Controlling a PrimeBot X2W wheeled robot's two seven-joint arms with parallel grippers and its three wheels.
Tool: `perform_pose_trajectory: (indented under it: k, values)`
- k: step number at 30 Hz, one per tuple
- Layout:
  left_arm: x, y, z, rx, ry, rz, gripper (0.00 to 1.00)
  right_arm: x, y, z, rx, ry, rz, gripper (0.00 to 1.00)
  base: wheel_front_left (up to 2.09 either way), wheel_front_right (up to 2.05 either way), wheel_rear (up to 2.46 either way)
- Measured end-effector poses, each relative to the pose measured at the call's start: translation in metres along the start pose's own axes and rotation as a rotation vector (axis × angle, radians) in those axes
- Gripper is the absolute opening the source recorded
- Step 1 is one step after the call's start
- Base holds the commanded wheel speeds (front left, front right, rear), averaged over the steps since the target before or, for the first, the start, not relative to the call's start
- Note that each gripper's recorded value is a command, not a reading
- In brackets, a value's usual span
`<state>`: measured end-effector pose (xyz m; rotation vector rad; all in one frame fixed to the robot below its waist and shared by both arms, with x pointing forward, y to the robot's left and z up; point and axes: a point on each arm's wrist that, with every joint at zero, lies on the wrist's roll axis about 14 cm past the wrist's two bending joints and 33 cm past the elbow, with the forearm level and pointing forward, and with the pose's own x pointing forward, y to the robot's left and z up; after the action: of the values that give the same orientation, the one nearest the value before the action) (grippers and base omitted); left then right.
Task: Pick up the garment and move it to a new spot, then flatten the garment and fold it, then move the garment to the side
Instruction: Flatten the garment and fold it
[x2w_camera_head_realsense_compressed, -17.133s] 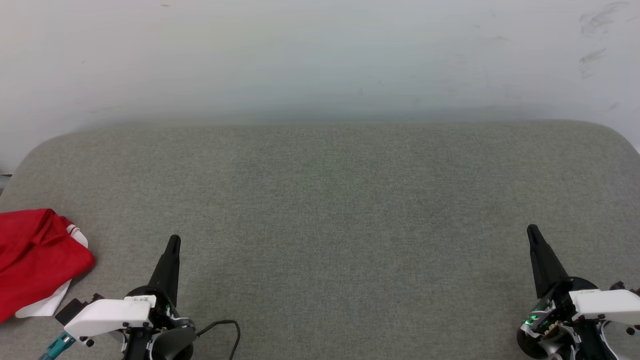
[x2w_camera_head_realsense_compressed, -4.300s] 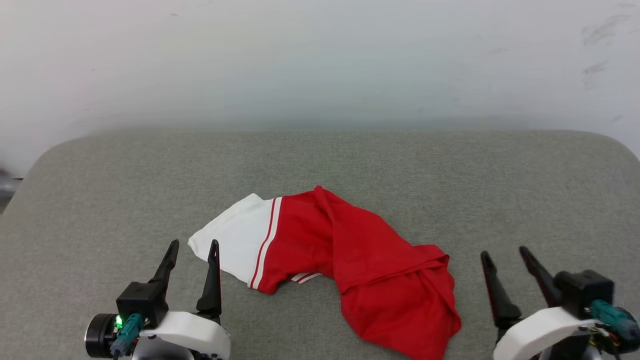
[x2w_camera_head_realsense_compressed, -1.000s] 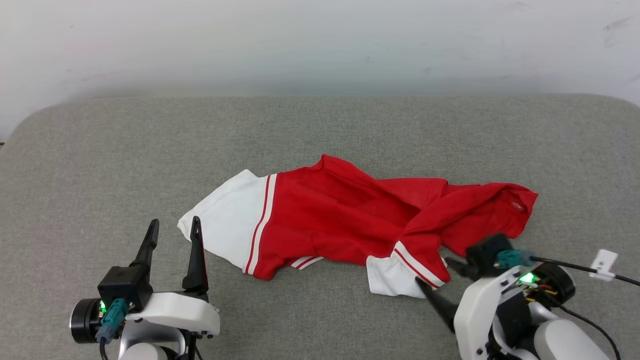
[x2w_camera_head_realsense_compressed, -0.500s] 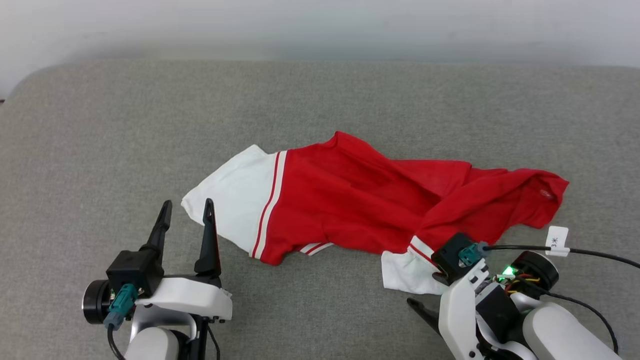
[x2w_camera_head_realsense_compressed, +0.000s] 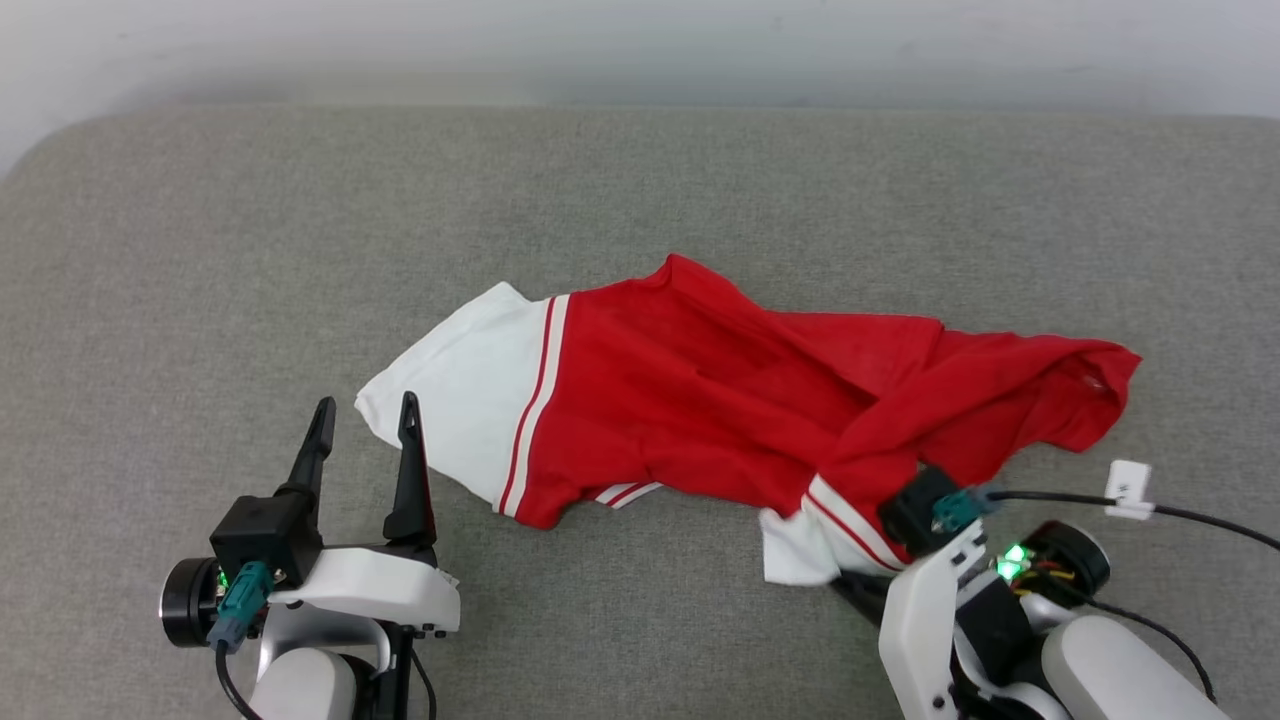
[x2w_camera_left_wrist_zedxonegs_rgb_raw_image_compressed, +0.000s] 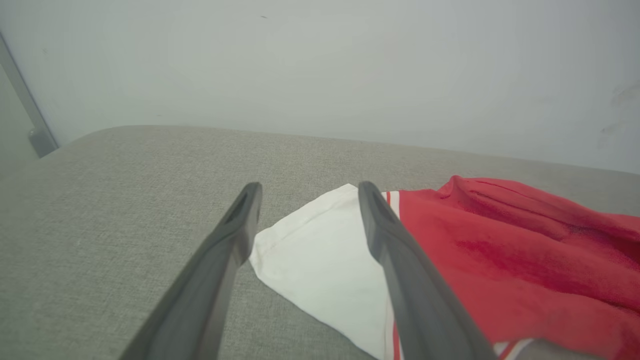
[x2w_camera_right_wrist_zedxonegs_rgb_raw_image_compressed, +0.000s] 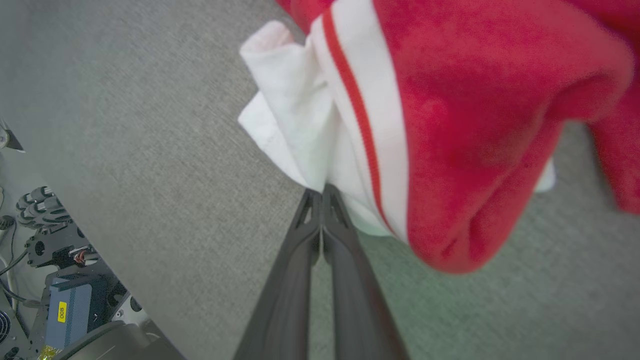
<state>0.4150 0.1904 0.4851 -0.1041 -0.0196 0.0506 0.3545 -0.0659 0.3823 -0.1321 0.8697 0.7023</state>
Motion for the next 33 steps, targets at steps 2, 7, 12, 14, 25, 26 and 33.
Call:
perform_pose_trajectory:
  k: [2, 7, 12, 14, 25, 26, 33]
  values:
    - [0.0, -0.002, 0.003, -0.001, -0.008, -0.007, 1.0, -0.007, -0.003, 0.022, 0.019, -0.119, -0.021, 0.0, 0.0, 0.0, 0.0]
    - [-0.004, -0.009, 0.009, -0.004, -0.025, -0.026, 1.0, -0.036, -0.018, 0.064, 0.073, -0.358, -0.1, 0.0, 0.0, 0.0, 0.0]
    - [-0.005, -0.016, 0.015, -0.009, -0.04, -0.045, 1.0, -0.071, -0.045, 0.082, 0.167, -0.524, -0.21, 0.0, 0.0, 0.0, 0.0]
    - [-0.006, -0.017, 0.016, -0.009, -0.043, -0.049, 1.0, -0.084, -0.063, 0.079, 0.232, -0.57, -0.272, 0.0, 0.0, 0.0, 0.0]
    - [-0.008, -0.019, 0.015, -0.009, -0.039, -0.057, 1.0, -0.11, -0.139, -0.031, 0.709, -0.532, -0.551, 0.0, 0.0, 0.0, 0.0]
    - [-0.008, -0.02, 0.015, -0.009, -0.039, -0.058, 1.0, -0.107, -0.139, -0.04, 0.736, -0.512, -0.556, 0.0, 0.0, 0.0, 0.0]
    - [-0.007, -0.022, 0.012, -0.006, -0.027, -0.066, 1.0, -0.095, -0.141, -0.057, 0.793, -0.489, -0.573, 1.0, 0.0, 0.0, 0.0]
